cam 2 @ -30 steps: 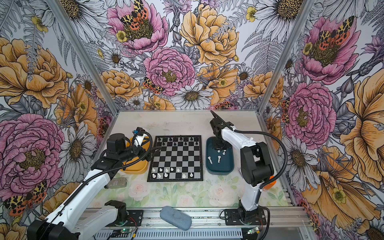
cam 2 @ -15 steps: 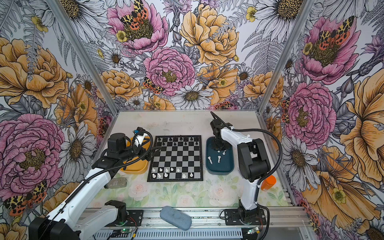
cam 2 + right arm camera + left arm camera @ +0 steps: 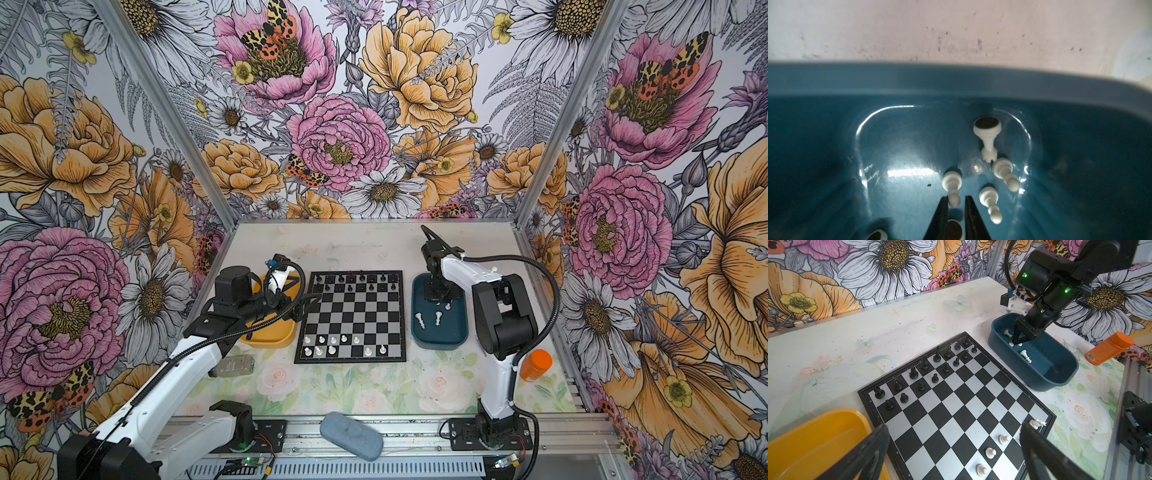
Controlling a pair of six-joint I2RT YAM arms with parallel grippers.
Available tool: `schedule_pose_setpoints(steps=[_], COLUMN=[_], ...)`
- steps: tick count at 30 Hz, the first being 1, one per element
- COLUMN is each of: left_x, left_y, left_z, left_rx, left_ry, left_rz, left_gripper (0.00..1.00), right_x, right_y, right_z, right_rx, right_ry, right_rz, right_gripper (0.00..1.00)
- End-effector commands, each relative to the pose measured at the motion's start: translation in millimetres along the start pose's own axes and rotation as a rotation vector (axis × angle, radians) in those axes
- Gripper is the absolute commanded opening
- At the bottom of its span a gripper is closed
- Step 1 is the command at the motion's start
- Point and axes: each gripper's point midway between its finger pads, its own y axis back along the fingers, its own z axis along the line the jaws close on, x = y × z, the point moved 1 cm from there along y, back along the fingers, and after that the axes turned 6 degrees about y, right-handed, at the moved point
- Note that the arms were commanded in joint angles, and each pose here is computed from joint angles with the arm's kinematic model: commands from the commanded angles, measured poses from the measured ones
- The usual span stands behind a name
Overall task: Set up the chess pieces on the board
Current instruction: 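Lower the right gripper into the tray and grasp a white pawn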
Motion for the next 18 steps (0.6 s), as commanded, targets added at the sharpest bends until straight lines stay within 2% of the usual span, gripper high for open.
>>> schedule_pose_setpoints(steps=[1,18], left_x=[-16.9,-16.5], left_y=[3.7,3.6], left_z=[-3.7,-3.7], left_rx=[0.017,0.018], left_ry=[-0.026,-0.025], left_rz=[-0.044,-0.043], left_gripper=[0.99,0.99], right_x=[-9.9,-15.3], right_y=[-1.1,0.8], right_z=[0.2,1.7], right_rx=[-0.007,-0.016], right_ry=[0.001,-0.001], right_rz=[-0.021,-0.031], right_gripper=[0.19,0.18])
